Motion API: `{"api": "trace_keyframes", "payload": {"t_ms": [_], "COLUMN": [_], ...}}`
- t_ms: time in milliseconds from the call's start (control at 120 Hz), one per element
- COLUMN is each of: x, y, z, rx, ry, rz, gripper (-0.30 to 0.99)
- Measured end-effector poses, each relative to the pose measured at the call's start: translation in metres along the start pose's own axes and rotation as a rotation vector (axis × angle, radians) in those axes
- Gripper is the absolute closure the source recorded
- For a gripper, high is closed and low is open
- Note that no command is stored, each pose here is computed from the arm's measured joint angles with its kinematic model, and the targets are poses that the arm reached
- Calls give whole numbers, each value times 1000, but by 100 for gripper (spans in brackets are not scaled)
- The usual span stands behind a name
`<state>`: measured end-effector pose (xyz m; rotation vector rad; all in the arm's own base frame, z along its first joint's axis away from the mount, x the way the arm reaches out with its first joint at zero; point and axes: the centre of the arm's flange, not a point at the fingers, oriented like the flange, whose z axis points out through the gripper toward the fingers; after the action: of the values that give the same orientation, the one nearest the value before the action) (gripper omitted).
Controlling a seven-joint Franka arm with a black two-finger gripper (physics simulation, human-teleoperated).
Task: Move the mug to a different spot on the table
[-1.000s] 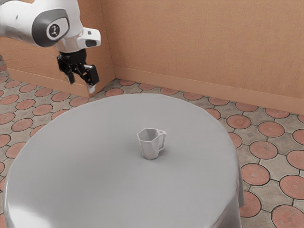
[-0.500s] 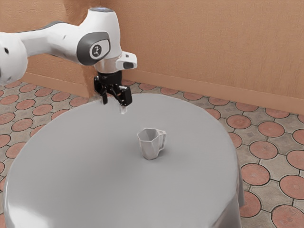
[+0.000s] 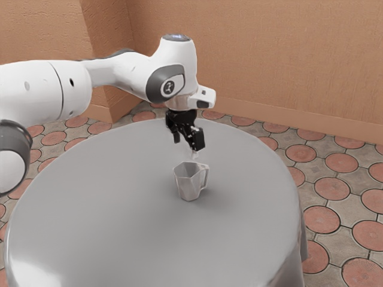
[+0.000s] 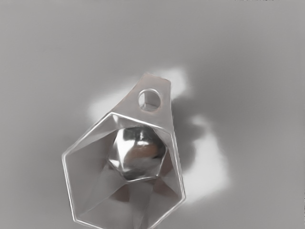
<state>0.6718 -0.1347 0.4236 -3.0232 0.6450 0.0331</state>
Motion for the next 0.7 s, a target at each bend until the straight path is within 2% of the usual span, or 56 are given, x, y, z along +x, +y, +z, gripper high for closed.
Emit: {"api": "trace_keyframes", "payload": {"t_ms": [400, 700], "x": [20, 39], "y": [22, -12], "z": [38, 59], "rx": [-10, -6], "ry": [26, 57], "rz": [202, 234], "gripper": [0, 0]}}
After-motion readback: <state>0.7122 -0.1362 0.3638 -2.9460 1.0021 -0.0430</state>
